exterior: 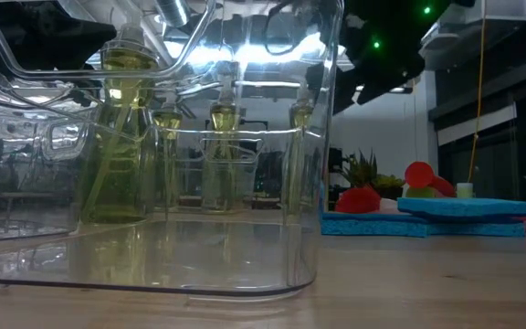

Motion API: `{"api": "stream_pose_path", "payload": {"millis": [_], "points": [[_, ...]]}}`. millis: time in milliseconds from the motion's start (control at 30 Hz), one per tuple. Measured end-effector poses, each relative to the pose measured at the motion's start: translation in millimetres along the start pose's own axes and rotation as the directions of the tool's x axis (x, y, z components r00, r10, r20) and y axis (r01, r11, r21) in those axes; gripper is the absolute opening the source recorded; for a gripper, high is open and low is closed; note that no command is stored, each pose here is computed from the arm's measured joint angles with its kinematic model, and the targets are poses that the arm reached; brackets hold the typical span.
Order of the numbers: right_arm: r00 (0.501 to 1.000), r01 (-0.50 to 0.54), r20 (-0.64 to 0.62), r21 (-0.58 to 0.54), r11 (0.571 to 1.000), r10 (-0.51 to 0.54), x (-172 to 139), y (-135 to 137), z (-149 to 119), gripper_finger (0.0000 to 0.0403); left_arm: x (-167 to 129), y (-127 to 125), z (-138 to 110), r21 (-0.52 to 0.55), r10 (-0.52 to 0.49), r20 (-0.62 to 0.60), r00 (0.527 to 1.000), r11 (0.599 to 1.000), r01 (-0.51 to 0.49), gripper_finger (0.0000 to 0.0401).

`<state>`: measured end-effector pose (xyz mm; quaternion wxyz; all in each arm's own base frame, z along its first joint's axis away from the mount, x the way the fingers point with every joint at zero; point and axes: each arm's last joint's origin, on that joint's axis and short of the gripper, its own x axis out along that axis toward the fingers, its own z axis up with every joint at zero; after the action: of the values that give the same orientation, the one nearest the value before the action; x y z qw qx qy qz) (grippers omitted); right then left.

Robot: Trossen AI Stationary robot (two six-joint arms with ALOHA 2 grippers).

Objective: Pick & Place Kitchen Sink Supplies
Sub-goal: Put the green soap dispenser into the top transparent bin

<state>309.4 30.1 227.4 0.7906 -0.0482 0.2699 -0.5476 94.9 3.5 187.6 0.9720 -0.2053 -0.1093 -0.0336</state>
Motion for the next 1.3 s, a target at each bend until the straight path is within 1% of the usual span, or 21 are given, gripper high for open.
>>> {"api": "stream_pose_path", "payload": {"millis": [167,300,433,533,700,800,967,1133,1300], "points": [[1.0,-0.001,0.007,0.055,0.998,0.001,9,3,-4,0.0392,0,0,0,0.0,0.0,0.0,1.0,1.0,0.0,0.001],[1.0,-0.009,0.023,0.076,0.997,0.007,15,6,-10,0.0392,0,0,0,0.0,0.0,0.0,1.0,1.0,0.0,0.0011],[0.998,0.009,0.067,0.084,0.996,-0.015,19,8,-16,0.0392,0,0,0,0.0,0.0,0.0,1.0,1.0,0.0,0.0011],[0.993,0.025,0.116,0.084,0.996,-0.034,14,10,-15,0.0392,0,0,0,0.0,0.0,0.001,1.0,1.0,0.0,0.0011],[0.978,0.027,0.205,0.076,0.997,-0.042,-8,7,-1,0.0392,0,0,0,0.0,0.0,0.0,1.0,1.0,0.0,0.0011],[0.976,0.022,0.213,0.093,0.995,-0.041,-11,0,5,0.0392,0,0,0,0.0,0.0,0.0,1.0,1.0,0.0,0.001],[0.978,0.026,0.202,0.13,0.991,-0.052,-1,-7,19,0.0392,0,0,0,0.0,0.0,0.0,1.0,1.0,0.0,0.0011],[0.98,-0.014,0.198,0.101,0.995,-0.006,10,-8,36,0.0392,0,0,0,0.0,0.0,0.0,1.0,1.0,0.0,0.0012],[0.98,-0.039,0.197,0.121,0.992,0.015,20,-13,46,0.0392,0,0,0,0.0,0.0,0.0,1.0,1.0,0.0,0.0013]]}}
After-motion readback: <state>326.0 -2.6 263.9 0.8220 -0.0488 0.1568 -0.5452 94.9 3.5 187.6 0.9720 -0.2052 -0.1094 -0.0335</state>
